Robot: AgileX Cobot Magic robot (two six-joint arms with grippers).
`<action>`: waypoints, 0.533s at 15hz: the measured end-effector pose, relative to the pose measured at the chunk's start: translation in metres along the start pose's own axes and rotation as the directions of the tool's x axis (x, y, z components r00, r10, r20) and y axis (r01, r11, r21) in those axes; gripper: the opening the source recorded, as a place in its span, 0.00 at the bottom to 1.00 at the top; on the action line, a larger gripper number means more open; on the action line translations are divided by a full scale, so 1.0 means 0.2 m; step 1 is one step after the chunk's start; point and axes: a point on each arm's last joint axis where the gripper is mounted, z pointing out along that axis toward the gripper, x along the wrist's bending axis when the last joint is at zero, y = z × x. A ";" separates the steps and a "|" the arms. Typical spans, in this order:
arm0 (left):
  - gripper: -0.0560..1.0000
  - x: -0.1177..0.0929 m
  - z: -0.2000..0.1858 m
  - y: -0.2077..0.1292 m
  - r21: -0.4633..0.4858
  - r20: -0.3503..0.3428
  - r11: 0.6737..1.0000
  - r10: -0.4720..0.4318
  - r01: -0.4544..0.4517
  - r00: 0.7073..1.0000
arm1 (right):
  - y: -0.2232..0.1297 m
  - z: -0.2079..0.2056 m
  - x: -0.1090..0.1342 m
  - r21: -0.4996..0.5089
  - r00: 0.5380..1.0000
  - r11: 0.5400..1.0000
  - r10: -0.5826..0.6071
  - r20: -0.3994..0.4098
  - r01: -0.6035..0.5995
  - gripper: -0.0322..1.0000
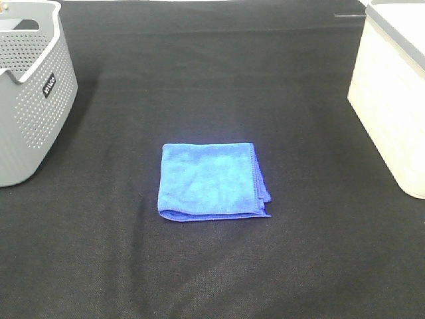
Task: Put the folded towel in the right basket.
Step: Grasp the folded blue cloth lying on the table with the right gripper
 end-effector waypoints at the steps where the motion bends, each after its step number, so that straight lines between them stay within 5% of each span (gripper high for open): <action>1: 0.99 0.00 0.00 0.00 0.000 0.000 1.000 0.000 0.000 1.000 | 0.00 0.00 0.00 0.000 1.000 1.000 0.000 0.000 0.000 0.97; 8: 0.99 0.00 0.00 0.00 0.000 0.000 1.000 0.000 0.000 1.000 | 0.00 0.01 0.00 0.011 1.000 1.000 0.000 0.000 0.000 0.97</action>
